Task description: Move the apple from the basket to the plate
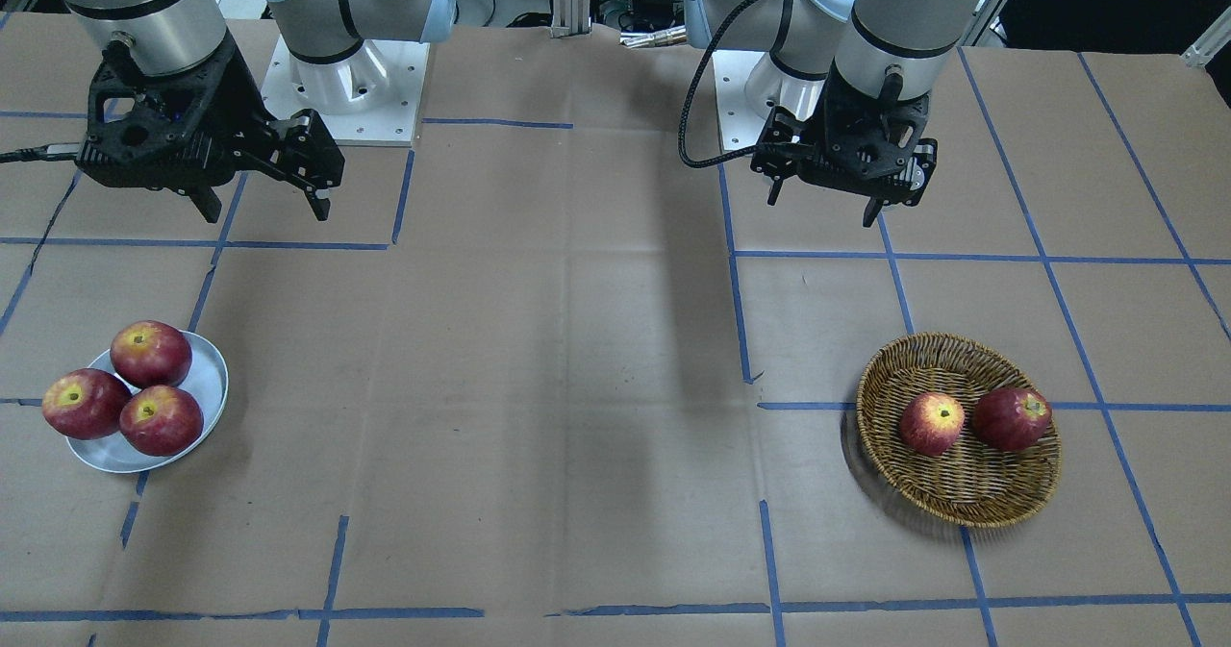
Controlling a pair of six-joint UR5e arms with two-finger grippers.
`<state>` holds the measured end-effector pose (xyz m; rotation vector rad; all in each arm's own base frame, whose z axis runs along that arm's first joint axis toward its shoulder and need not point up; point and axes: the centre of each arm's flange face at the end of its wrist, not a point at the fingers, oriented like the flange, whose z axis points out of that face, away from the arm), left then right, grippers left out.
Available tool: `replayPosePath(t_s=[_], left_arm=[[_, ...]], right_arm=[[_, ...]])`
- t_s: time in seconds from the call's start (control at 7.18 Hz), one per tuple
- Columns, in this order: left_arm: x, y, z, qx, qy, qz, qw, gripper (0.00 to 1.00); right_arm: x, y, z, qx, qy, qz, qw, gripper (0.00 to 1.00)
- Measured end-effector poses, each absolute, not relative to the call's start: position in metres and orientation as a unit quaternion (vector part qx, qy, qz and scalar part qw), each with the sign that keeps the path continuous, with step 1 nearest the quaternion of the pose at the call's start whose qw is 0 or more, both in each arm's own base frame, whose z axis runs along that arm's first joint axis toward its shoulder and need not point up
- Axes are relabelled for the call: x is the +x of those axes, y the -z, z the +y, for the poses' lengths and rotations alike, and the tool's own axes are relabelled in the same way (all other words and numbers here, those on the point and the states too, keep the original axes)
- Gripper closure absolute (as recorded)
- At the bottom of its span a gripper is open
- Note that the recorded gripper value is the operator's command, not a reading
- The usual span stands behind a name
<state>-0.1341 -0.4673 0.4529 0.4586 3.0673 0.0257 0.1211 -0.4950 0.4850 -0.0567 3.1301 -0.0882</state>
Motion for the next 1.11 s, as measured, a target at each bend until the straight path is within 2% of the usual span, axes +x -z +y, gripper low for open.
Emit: replayPosePath(t_s=[1.11], left_arm=[[-0.1272,-0.4566,-0.4675,0.141,-0.019,0.99,0.021,0.01]], right_arm=[[0.121,-0.4853,-0.4946,-0.018,0.028,0.999,0.004,0.0]])
